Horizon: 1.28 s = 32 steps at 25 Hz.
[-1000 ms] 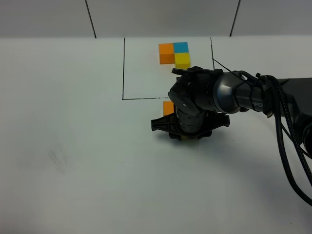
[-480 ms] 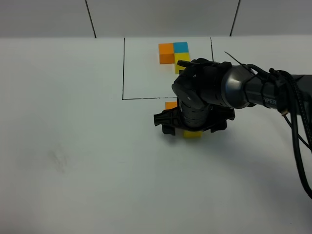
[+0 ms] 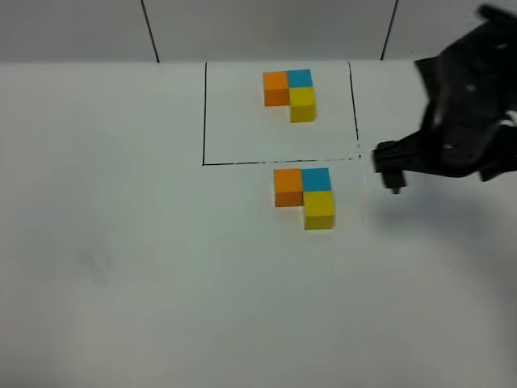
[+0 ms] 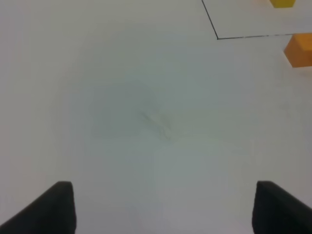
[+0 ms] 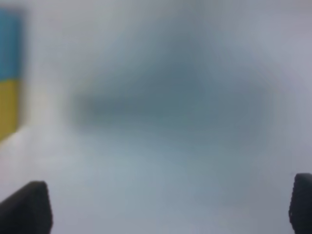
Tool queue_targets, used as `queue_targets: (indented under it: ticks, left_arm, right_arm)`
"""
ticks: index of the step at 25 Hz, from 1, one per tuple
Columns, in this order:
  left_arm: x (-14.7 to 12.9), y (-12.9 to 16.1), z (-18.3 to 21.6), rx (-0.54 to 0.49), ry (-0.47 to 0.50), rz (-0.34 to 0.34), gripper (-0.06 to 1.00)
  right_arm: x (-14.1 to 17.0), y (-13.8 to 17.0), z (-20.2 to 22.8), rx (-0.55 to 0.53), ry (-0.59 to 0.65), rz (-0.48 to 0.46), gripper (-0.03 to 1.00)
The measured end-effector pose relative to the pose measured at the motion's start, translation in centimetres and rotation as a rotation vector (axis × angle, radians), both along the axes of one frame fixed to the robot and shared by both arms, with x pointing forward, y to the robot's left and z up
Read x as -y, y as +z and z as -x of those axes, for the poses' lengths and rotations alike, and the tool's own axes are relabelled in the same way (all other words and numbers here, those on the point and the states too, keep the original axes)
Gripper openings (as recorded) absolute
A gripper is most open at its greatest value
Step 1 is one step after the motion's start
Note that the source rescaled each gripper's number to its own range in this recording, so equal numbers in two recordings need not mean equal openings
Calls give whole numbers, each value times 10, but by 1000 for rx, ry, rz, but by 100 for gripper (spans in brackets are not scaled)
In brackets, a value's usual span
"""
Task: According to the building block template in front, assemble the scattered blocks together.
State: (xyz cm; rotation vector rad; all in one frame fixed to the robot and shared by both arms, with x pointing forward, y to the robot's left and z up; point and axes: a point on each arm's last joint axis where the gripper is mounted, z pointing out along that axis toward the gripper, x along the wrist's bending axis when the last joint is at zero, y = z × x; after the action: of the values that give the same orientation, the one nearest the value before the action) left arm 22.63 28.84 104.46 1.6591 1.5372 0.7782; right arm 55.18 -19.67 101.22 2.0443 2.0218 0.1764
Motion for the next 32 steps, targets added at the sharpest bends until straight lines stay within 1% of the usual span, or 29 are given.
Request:
queue_targets:
  ticks: [2,5,7,8,10,15,21,22,26,29,30,32]
  left_arm:
    - [0,0,0,0,0,0,71]
    - [0,0,0,0,1,1,71]
    - [0,0,0,0,1,1,71]
    - [0,0,0,0,1,1,71]
    - [0,0,0,0,1,1,71]
    - [0,0,0,0,0,0,71]
    - [0,0,0,0,0,0,71]
    - [0,0,0,0,0,0,71]
    - [0,0,0,0,0,0,71]
    - [0,0,0,0,0,0,71]
    - [0,0,0,0,0,0,71]
    - [0,0,0,0,0,0,71]
  right_arm:
    - [36,27,16,32,-19,-5,100]
    - [86,61,49,65,-76,20,100]
    - [104,76,75,85,-105,33,100]
    - [108,77,88,87,-112,34,100]
    - [109,79,115,124,-108,15,100]
    - [103,64,185,226,-72,-51,100]
    - [103,48,261,409,27,-97,100]
    - [104,45,269,441,38,-104,100]
    - [110,44,300,628,46,-131,100]
    - [114,42,313,765,37,-143,100]
    - [115,41,316,796,34,-150,100]
    - [115,40,319,819,30,-157,100]
